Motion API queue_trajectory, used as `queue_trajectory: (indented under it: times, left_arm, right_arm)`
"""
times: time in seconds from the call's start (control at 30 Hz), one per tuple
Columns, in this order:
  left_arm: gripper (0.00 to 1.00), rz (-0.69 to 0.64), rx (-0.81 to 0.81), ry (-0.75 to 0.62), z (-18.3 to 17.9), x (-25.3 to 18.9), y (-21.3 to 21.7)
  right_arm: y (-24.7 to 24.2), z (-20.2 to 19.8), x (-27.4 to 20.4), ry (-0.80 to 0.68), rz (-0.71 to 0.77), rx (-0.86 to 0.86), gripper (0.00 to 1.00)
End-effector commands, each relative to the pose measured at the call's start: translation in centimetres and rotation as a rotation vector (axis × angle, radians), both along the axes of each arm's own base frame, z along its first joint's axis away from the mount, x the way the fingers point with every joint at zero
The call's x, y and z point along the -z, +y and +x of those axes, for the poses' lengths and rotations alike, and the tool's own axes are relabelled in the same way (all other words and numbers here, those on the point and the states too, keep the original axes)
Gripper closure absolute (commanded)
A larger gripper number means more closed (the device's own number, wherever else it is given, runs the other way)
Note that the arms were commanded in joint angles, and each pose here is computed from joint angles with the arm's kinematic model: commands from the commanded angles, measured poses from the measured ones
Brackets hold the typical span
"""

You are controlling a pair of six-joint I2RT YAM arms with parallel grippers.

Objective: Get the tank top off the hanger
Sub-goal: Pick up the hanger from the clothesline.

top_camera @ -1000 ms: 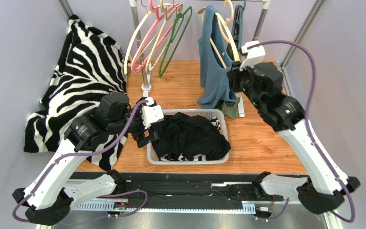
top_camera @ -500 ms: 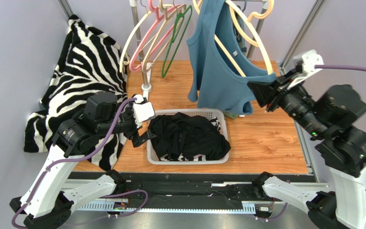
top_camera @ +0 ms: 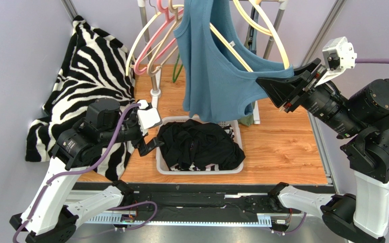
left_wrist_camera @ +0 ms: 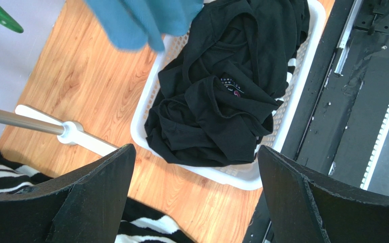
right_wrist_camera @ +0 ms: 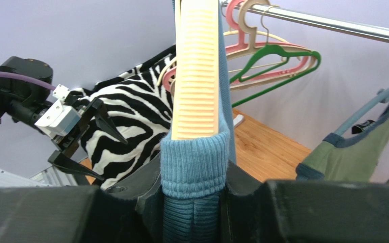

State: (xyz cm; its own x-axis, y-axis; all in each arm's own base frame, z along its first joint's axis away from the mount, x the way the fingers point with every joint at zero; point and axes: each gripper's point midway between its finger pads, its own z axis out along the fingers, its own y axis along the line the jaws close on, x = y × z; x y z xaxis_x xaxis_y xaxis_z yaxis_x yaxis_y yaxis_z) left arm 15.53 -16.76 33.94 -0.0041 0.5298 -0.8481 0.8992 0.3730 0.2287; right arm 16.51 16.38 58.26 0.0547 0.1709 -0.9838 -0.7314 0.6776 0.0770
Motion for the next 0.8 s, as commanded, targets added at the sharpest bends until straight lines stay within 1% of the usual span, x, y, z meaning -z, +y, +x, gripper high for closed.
queue_trajectory:
  times: [0.0, 0.07, 0.1, 0.17, 0.2, 0.3, 0.33, 0.4, 0.43, 0.47, 0.5, 0.53, 0.6, 0.63, 0.77]
  left_arm:
    - [0.01, -0.031, -0.007, -0.027, -0.1, -1.0, 0.1]
    - [0.01, -0.033, -0.012, -0.031, -0.1, -1.1, 0.2]
    - [0.01, -0.034, -0.010, -0.032, -0.2, -1.1, 0.2]
    - [0.01, -0.032, -0.018, -0.047, -0.1, -1.4, 0.4]
    - [0.01, -0.026, -0.020, -0.049, -0.2, -1.4, 0.6]
    - [0.01, -0.001, -0.027, -0.094, -0.4, -1.7, 1.5]
    - [0.01, 0.003, -0.029, -0.117, -0.6, -2.3, 1.9]
    - [0.01, 0.034, -0.029, -0.121, -1.0, -2.4, 2.6]
    - [0.01, 0.028, -0.023, -0.141, -1.4, -3.2, 2.9]
    - [0.01, 0.030, -0.014, -0.162, -1.6, -3.7, 3.1]
    - [0.01, 0.026, -0.011, -0.172, -2.0, -4.0, 3.3]
    - [0.01, 0.003, -0.003, -0.210, -2.5, -5.4, 3.5]
    - [0.01, -0.015, 0.032, -0.231, -3.4, -6.5, 3.5]
    - [0.01, -0.038, 0.046, -0.259, -3.9, -7.7, 3.6]
    - [0.01, -0.083, 0.147, -0.305, -5.8, -9.3, 3.0]
  right_arm:
    - [0.4, -2.5, -3.1, -0.105, 0.078, -0.096, 1.00]
    - [0.4, -2.8, -2.1, -0.091, 0.051, -0.113, 1.00]
    - [0.8, -2.4, -0.5, -0.051, 0.017, -0.117, 1.00]
    - [0.6, -3.0, 1.1, -0.034, -0.023, -0.130, 1.00]
    - [1.0, -2.5, 3.7, 0.026, -0.073, -0.135, 1.00]
    - [0.5, -3.0, 7.5, 0.069, -0.166, -0.140, 1.00]
    - [1.0, -2.6, 10.0, 0.109, -0.214, -0.155, 1.00]
    - [0.7, -3.7, 11.4, 0.098, -0.233, -0.188, 1.00]
    - [1.3, -4.1, 13.5, 0.128, -0.258, -0.235, 1.00]
    - [1.4, -4.4, 13.9, 0.122, -0.257, -0.251, 1.00]
    - [1.1, -5.2, 13.9, 0.083, -0.253, -0.269, 1.00]
    - [1.6, -5.7, 15.2, 0.091, -0.269, -0.315, 1.00]
    - [1.5, -6.5, 15.7, 0.054, -0.276, -0.346, 1.00]
    - [1.7, -6.8, 16.0, 0.054, -0.282, -0.369, 1.00]
    - [1.7, -7.4, 17.7, 0.050, -0.352, -0.418, 1.00]
